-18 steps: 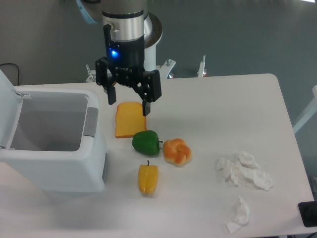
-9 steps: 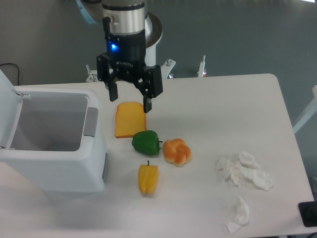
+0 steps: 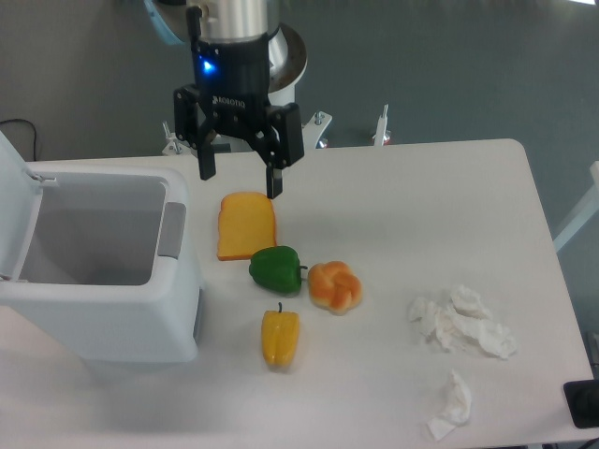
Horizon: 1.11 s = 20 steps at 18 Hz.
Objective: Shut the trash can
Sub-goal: 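Move the gripper up and over toward the trash can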
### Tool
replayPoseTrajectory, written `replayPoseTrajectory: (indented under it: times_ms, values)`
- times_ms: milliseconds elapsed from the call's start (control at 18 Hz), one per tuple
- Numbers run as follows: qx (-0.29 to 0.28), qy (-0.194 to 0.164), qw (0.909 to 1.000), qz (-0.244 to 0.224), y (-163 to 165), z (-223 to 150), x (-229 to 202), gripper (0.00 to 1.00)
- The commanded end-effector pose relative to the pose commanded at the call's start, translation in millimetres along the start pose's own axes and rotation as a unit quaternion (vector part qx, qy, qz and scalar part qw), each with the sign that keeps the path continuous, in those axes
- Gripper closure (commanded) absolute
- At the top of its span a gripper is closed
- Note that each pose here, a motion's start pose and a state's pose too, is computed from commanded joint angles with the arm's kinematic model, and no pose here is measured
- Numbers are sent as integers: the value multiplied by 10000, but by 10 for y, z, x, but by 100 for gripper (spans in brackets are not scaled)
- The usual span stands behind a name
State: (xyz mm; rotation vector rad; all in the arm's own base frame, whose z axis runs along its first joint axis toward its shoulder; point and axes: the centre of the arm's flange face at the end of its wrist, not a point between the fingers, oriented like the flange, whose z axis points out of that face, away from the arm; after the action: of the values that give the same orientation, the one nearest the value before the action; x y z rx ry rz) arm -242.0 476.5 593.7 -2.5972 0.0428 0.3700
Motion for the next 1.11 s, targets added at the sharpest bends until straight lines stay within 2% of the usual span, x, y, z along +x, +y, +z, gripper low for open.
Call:
replayPoseTrajectory:
  times_ms: [167, 333, 500, 722, 833, 944, 1111]
  values:
    - [321, 18, 9990, -318, -50, -168, 49, 0]
    - [799, 389, 9945, -551, -125, -343, 170, 0]
    - [1011, 548, 9909, -693, -151, -475, 248, 0]
    - [1398, 833, 9845, -647, -203, -736, 447, 0]
    - [1635, 1058, 9788, -633, -237, -875, 554, 0]
    - [1870, 1579, 9671, -693, -331, -901, 742, 0]
    - [1915, 1851, 9604, -821, -396, -907, 868, 0]
